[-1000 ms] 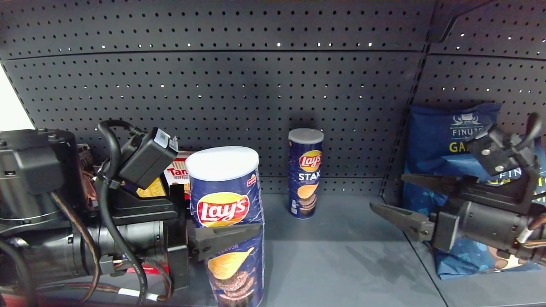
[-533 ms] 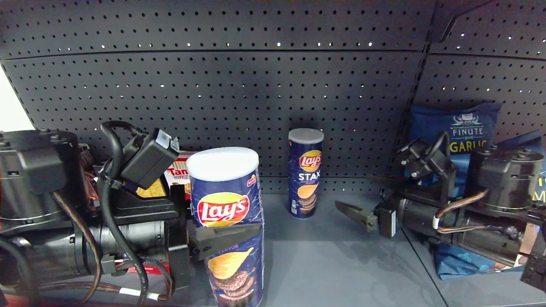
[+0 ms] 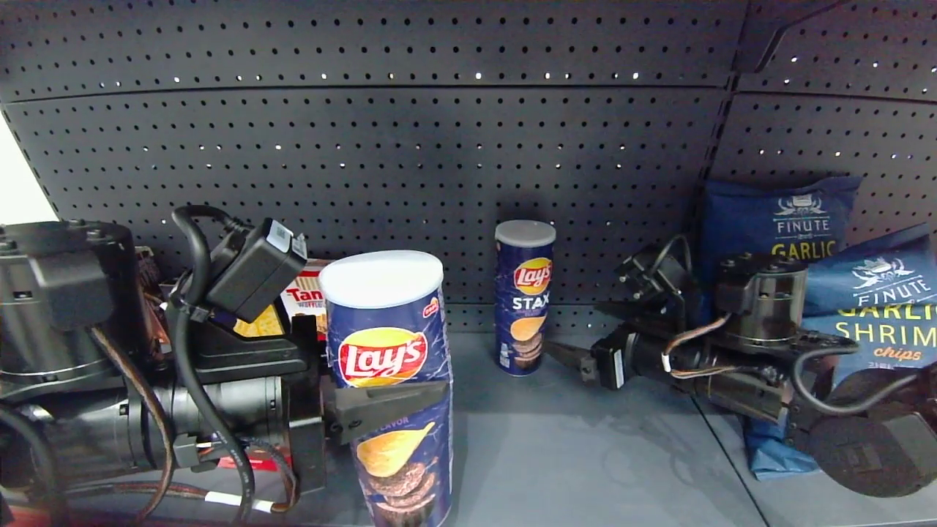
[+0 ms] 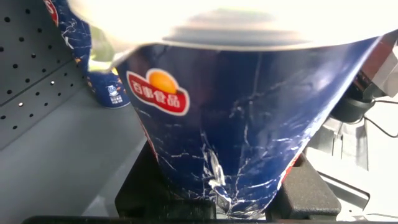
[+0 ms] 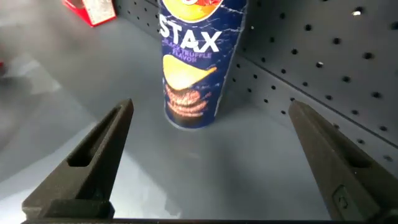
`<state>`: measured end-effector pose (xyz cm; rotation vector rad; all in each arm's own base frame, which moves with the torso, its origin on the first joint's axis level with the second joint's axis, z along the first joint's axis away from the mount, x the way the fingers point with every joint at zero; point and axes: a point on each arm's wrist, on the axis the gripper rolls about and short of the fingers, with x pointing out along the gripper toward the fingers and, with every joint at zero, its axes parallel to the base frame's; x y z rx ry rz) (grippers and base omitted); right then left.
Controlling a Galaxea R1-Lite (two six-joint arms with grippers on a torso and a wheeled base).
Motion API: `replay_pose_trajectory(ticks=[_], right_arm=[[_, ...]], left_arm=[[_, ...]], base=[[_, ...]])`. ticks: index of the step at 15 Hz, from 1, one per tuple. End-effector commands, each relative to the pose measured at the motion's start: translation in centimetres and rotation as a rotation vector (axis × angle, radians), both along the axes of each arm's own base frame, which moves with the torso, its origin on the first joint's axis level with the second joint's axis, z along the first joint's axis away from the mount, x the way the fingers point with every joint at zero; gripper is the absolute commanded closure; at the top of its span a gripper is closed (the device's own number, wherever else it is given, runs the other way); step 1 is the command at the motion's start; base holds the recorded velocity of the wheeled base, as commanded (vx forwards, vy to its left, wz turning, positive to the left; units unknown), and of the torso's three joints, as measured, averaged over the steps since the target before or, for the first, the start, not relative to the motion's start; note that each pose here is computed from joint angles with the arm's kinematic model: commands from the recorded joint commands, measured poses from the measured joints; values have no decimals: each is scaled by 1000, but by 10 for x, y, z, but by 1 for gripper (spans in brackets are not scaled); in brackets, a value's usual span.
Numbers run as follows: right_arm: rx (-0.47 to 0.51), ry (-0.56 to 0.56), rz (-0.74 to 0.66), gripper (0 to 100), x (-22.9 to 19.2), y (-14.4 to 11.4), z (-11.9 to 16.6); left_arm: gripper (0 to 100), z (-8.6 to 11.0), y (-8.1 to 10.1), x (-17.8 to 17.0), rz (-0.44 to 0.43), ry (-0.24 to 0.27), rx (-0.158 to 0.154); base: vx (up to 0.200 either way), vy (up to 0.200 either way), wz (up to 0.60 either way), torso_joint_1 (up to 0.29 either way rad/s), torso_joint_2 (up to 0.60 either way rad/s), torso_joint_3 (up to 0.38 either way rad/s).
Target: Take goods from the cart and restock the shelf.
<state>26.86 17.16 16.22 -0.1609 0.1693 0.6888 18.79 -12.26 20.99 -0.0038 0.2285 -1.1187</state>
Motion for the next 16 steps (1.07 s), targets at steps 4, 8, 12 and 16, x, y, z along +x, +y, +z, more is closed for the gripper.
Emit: replay_pose_trajectory(ticks=[4, 8, 12, 16], right_arm=[[-6, 8, 2, 0, 29, 19, -23], [2, 3, 9, 0, 42, 28, -32], [6, -2, 21, 0, 50, 38, -40], [13, -4, 28, 0, 57, 46, -46]], left_arm=[[100, 1, -1, 1, 0, -3, -2], [100, 1, -1, 1, 0, -3, -2], [100, 0, -1, 2, 0, 1, 0], [100, -1, -1, 2, 0, 3, 2]], base=[[0, 0, 0, 0, 0, 0], [0, 0, 0, 0, 0, 0], [0, 0, 0, 0, 0, 0], [0, 0, 0, 0, 0, 0]])
